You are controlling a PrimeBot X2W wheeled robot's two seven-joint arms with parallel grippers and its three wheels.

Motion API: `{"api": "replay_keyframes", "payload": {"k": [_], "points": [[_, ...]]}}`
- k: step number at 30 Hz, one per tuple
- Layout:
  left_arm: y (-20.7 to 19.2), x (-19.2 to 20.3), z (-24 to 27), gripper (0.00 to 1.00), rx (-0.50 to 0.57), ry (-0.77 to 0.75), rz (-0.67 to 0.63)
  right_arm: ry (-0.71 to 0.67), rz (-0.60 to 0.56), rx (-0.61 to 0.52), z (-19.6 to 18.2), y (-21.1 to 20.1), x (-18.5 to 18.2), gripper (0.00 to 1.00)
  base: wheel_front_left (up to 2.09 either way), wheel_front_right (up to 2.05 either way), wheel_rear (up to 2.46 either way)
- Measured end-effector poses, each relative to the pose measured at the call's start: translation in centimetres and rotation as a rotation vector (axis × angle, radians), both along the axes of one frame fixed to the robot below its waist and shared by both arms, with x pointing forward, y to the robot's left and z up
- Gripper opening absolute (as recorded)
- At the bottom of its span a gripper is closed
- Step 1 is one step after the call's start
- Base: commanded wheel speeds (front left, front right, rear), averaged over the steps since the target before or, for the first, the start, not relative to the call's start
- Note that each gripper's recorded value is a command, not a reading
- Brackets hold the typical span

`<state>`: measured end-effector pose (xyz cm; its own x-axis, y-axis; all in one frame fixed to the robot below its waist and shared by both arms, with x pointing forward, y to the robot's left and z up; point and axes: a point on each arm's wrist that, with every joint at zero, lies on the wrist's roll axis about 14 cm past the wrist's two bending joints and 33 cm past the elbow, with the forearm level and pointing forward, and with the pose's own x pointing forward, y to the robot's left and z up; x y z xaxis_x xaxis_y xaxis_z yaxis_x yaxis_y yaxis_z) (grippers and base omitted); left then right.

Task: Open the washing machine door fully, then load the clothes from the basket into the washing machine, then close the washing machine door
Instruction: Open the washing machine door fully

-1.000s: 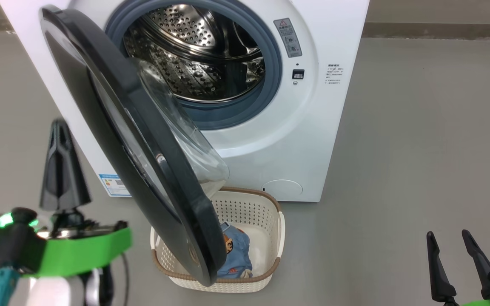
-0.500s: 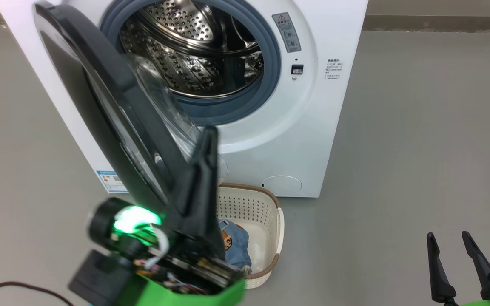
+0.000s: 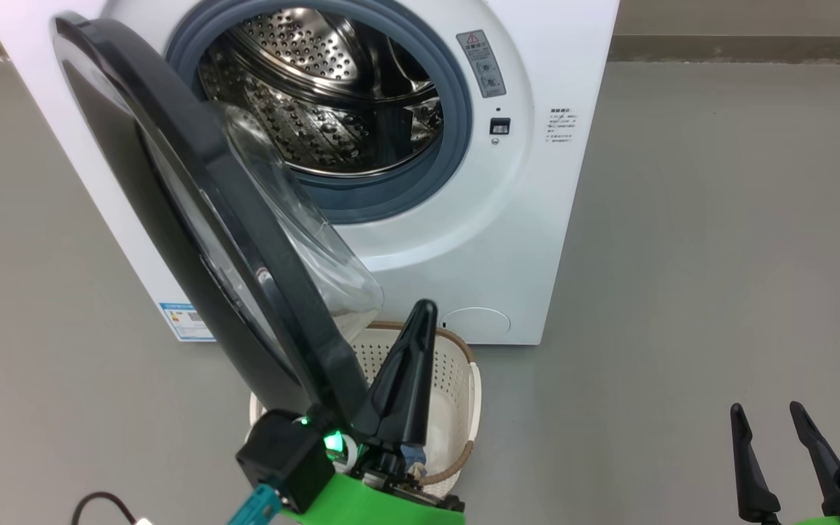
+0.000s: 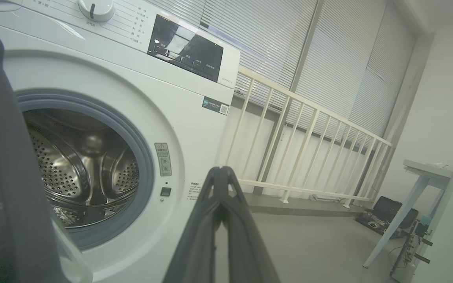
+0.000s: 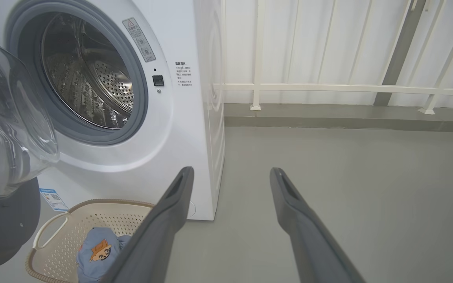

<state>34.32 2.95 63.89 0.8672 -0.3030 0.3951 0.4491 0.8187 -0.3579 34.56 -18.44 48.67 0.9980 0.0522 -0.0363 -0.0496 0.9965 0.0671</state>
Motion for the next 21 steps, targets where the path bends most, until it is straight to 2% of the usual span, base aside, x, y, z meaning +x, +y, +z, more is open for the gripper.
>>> {"api": "replay_keyframes", "payload": {"k": [7,21], "points": [[0.8,0.8,-3.8,0.00,0.012,0.122,0.036,0.001,-0.003,0.006,0.0,-0.1,-0.1,1.00,0.00,0.00,0.00],[4.2,2.4,-7.5,0.00,0.011,0.236,0.146,0.016,0.001,0.006,-0.3,0.0,0.1,1.00,0.00,0.00,0.00]]}}
